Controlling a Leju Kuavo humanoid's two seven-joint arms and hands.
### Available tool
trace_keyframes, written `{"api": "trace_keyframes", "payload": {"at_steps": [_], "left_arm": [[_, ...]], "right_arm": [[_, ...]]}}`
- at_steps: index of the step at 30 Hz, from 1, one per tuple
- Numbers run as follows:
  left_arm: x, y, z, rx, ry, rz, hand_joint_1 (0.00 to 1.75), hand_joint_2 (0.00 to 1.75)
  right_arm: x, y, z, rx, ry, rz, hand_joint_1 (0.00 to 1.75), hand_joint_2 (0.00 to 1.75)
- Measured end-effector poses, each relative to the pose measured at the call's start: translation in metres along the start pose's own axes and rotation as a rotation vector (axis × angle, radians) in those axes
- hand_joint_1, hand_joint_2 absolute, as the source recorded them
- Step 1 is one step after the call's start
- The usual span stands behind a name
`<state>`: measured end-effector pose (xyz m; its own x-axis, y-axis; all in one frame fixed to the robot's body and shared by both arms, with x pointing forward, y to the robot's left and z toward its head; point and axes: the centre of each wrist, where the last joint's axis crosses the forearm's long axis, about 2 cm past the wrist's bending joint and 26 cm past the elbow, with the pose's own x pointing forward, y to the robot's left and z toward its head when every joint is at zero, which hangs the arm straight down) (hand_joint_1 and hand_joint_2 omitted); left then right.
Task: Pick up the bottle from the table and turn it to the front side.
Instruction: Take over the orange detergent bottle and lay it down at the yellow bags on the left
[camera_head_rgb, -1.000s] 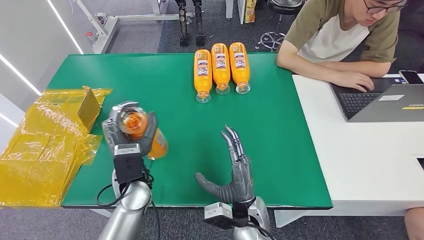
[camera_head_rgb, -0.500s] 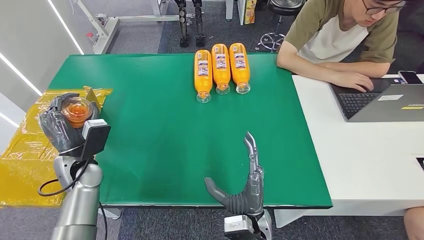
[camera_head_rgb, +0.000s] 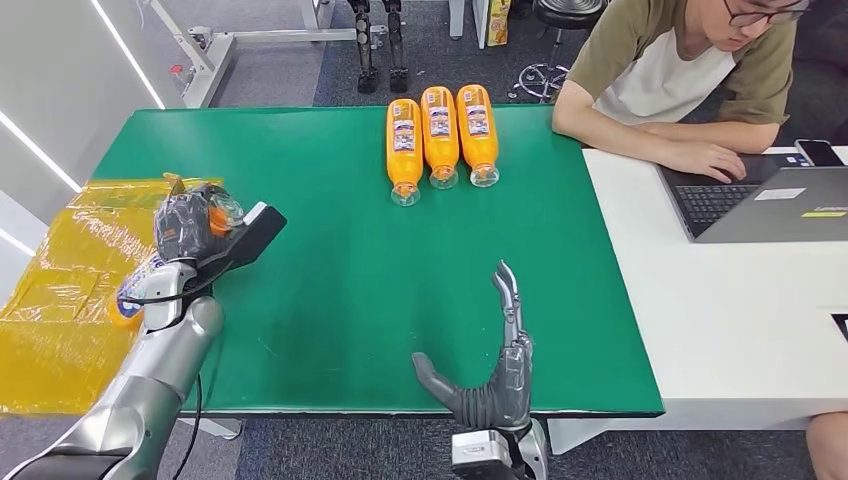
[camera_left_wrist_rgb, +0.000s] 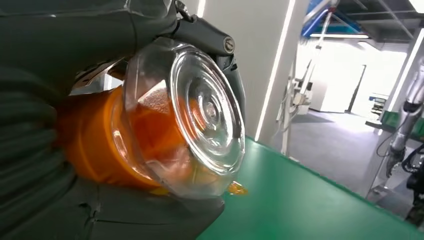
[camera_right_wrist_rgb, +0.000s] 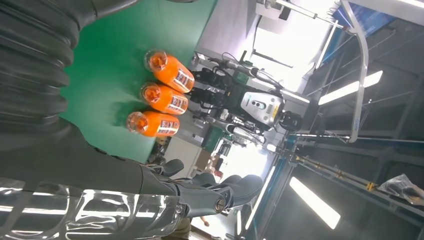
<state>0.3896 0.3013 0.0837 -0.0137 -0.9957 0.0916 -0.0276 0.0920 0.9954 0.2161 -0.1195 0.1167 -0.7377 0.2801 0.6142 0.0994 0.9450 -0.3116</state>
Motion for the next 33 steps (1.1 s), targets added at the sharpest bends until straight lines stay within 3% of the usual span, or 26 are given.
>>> {"api": "trace_keyframes", "payload": {"at_steps": [13,27,33], "left_arm": [[-0.015,-0.035,0.032,-0.144,-0.125,-0.227,1.75,1.75],[-0.019,-0.057,0.057,-0.236,-0.291,-0.211,1.75,1.75],[-0.018,-0.060,0.061,-0.267,-0.311,-0.195,1.75,1.75]], "right_arm": [[0.001,0.002,-0.002,0.014,0.009,-0.010,0.00,1.75],[-0.003,0.009,-0.007,0.072,0.001,-0.071,0.00,1.75],[-0.006,0.011,-0.012,0.091,-0.014,-0.082,0.00,1.75]]}}
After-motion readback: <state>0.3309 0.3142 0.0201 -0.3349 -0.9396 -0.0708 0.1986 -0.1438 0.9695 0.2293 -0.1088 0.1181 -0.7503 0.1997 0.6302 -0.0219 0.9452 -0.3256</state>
